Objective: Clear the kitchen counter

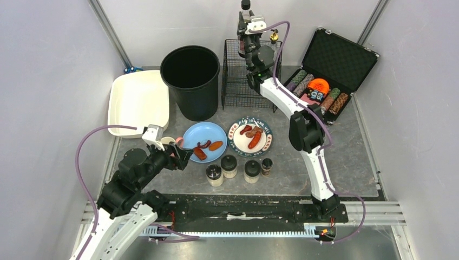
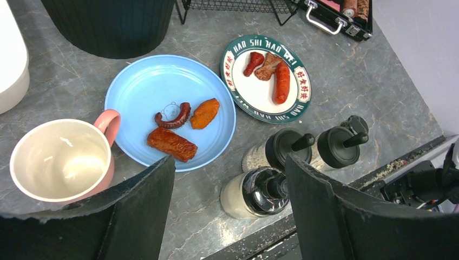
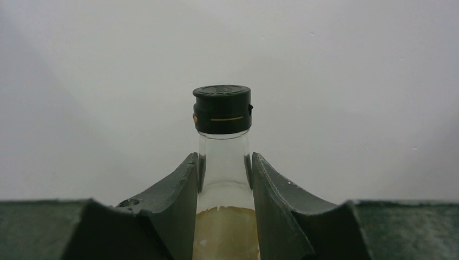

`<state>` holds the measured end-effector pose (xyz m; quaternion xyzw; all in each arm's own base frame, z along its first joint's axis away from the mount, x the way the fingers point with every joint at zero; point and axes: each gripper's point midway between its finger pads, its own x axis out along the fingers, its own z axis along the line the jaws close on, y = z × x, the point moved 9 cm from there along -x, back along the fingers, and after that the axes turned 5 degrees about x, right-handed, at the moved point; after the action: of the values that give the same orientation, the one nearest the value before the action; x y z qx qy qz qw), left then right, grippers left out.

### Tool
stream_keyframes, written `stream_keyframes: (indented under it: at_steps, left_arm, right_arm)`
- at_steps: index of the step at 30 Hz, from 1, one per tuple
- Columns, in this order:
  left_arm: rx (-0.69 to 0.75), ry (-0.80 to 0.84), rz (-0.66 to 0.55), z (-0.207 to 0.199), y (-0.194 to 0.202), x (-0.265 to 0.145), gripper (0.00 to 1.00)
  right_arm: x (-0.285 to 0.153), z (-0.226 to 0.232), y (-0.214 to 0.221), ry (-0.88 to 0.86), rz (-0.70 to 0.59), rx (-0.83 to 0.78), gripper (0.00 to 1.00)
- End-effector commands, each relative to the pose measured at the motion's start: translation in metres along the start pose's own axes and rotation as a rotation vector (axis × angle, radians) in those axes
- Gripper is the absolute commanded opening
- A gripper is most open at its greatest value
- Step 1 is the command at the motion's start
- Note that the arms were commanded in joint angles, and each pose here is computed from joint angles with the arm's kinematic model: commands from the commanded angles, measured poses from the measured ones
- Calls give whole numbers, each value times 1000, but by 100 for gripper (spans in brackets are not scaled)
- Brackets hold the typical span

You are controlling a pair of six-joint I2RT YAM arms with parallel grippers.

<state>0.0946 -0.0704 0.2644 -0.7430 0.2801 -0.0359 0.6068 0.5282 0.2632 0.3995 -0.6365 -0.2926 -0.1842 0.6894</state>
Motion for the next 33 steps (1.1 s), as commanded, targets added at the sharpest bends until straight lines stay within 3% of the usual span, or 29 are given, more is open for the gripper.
stream_keyframes:
  at_steps: [1,20,33]
  left_arm:
    - [10,28,10,-2,1,5,80]
    - [4,13,56,-2,3,12,80]
    - [45,-41,-14,4,-4,7,79]
  right_arm:
    - [23,-22,-59,37,-282,92,0]
    - [12,-36,-4,30,-199,95,0]
    - [-6,-30,22,13,-60,41,0]
